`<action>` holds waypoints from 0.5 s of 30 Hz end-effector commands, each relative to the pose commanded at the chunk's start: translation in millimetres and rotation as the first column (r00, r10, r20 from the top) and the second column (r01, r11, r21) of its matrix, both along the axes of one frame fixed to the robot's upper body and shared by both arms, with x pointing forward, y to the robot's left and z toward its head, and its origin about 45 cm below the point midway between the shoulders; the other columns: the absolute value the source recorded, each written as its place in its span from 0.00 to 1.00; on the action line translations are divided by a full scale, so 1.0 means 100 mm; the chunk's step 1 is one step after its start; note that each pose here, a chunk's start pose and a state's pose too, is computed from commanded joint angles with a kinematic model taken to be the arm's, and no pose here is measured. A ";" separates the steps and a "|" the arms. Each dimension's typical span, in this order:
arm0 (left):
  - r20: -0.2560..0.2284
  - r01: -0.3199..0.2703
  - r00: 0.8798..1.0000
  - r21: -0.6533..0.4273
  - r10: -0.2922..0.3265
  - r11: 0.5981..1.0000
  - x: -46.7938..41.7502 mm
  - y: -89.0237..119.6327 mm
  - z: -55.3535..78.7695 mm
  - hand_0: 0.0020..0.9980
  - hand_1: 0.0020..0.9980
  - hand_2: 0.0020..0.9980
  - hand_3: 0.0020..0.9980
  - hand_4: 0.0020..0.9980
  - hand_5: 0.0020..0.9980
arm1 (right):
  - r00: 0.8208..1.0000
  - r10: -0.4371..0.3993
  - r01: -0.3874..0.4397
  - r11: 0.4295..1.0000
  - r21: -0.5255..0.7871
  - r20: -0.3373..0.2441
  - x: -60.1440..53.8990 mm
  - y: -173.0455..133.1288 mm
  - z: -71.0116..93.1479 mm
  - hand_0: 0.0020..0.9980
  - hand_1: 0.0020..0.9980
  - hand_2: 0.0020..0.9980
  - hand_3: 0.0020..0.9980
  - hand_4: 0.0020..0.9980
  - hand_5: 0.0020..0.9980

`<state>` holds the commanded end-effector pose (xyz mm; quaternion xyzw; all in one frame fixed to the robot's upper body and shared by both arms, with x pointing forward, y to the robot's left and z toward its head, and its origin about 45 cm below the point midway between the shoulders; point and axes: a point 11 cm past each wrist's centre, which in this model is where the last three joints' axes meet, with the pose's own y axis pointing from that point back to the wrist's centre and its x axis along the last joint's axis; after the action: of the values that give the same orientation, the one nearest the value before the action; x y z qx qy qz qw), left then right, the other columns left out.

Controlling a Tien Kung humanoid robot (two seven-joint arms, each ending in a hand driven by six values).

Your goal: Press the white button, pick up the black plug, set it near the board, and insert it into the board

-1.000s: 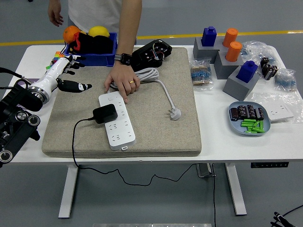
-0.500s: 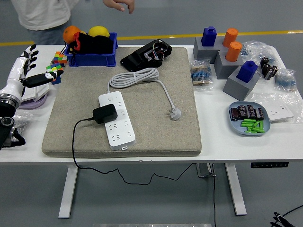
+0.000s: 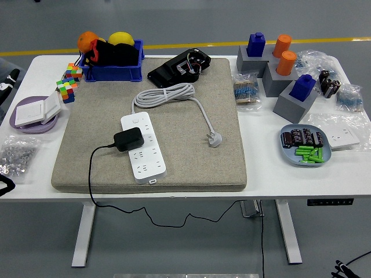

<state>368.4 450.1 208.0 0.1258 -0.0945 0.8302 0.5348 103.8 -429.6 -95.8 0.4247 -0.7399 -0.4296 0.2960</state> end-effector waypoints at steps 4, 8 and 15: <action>-0.005 0.000 1.000 -0.023 0.000 1.000 -0.045 -0.01 -0.06 0.93 0.98 0.97 0.97 0.99 0.50 | 1.000 0.000 0.000 1.000 0.000 -0.003 -0.01 0.00 0.00 0.78 0.61 0.62 0.63 0.72 0.46; 0.017 -0.002 1.000 -0.062 0.003 0.998 -0.062 -0.04 -0.08 0.93 0.97 0.96 0.96 0.98 0.48 | 1.000 0.000 0.000 1.000 0.000 -0.001 0.00 0.00 0.00 0.78 0.61 0.62 0.63 0.72 0.46; 0.085 0.006 0.996 -0.072 0.000 0.997 -0.085 -0.07 -0.02 0.92 0.96 0.95 0.96 0.96 0.46 | 1.000 -0.001 0.001 1.000 0.003 0.001 0.00 0.01 0.00 0.78 0.61 0.62 0.63 0.72 0.46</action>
<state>359.9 443.3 206.1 0.0706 -0.0871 0.8369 0.5358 104.1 -428.7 -96.0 0.4251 -0.7394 -0.4308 0.2949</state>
